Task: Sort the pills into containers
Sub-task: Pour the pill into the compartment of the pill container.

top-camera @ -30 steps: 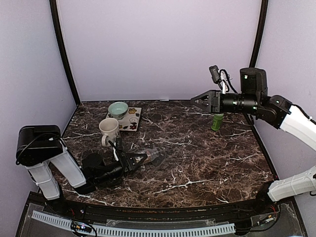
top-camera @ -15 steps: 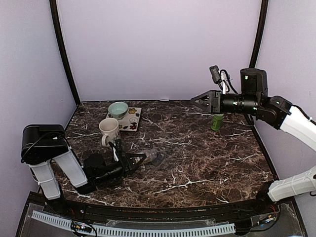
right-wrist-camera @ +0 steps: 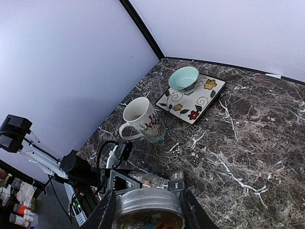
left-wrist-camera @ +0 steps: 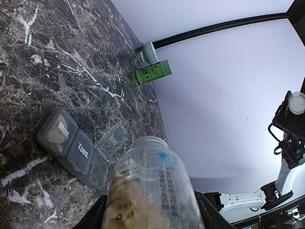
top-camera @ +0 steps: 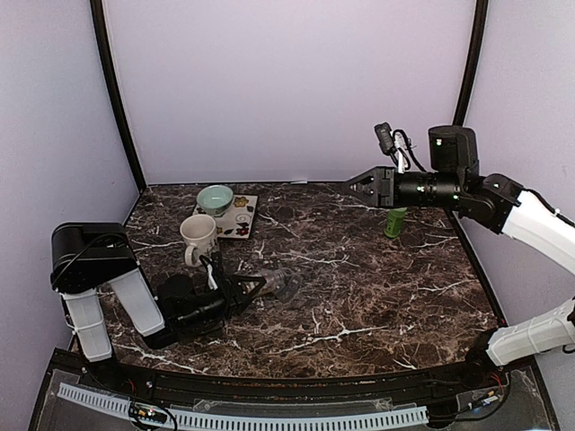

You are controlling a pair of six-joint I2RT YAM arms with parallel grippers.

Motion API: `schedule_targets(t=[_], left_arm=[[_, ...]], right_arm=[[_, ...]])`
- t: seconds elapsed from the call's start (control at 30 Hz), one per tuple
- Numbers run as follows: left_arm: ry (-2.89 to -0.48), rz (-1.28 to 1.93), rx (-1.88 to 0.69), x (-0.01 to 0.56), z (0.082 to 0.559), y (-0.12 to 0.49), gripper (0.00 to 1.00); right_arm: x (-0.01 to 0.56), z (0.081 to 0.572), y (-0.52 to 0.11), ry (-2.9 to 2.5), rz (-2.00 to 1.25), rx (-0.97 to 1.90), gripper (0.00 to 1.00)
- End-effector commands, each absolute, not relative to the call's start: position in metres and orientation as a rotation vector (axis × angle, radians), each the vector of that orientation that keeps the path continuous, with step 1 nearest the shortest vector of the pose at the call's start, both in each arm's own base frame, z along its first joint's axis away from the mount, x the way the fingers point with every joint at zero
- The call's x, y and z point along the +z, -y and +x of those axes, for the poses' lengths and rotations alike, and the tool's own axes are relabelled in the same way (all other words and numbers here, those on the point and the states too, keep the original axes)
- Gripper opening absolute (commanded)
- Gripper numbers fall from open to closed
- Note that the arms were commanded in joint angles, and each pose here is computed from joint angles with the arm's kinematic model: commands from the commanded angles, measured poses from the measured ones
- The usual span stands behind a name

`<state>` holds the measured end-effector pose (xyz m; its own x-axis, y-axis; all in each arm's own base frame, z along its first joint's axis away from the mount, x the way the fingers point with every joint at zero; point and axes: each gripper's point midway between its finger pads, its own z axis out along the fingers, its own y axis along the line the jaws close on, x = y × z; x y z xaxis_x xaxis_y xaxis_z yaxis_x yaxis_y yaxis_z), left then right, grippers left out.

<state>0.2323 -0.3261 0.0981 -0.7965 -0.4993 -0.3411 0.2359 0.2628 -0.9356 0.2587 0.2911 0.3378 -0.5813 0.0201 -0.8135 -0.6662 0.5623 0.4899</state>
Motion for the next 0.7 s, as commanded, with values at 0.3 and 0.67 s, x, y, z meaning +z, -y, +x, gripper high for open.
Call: schedule_targets(t=[0.3,0.67], left_arm=[[-1.804,-0.192,-1.741,0.13,0.24,0.333,0.0],[-1.839,-0.186,-1.742,0.122,0.24,0.331,0.0]], right_arm=[[0.343,0.275,-0.298,-1.929,-0.518,1.077,0.36],[0.339,0.283,-0.301,-1.938,-0.518,1.083,0.36]])
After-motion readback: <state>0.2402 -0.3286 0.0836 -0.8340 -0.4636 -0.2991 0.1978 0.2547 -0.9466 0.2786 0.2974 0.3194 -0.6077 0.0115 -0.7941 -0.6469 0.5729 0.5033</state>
